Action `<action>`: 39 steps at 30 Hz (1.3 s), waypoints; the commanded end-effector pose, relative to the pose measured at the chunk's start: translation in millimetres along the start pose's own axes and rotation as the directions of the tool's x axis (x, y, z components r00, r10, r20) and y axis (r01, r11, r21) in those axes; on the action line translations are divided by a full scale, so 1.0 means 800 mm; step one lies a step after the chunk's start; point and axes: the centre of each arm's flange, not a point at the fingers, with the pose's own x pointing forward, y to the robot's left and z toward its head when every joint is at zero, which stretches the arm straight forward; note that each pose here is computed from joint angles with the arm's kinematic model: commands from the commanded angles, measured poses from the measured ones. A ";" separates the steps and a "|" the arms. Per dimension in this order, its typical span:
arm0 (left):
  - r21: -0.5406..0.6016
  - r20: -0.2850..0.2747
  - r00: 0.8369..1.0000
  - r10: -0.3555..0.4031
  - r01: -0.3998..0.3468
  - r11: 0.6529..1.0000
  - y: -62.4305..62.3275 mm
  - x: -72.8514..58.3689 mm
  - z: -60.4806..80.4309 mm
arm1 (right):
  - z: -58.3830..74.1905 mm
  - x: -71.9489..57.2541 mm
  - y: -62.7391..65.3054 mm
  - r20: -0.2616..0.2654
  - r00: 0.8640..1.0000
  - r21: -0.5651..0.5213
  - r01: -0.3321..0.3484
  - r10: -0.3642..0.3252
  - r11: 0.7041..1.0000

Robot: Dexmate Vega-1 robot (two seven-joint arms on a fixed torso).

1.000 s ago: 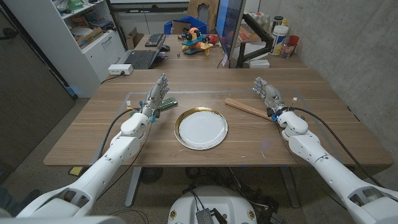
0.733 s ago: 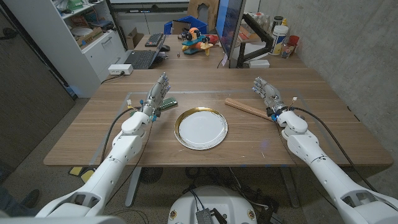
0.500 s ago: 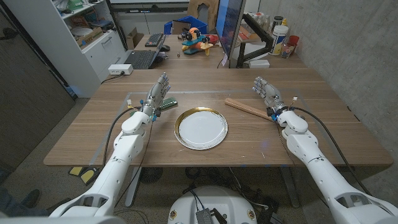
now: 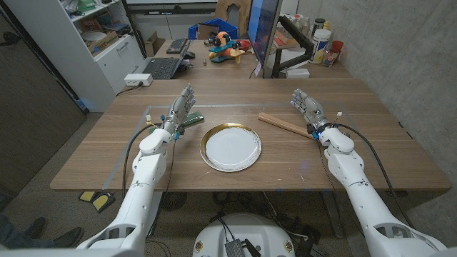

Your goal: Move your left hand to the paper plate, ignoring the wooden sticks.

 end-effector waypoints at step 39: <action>0.047 0.027 0.999 -0.039 0.037 0.998 -0.001 -0.043 0.013 | -0.007 -0.001 0.014 -0.005 1.000 0.013 -0.007 0.007 1.000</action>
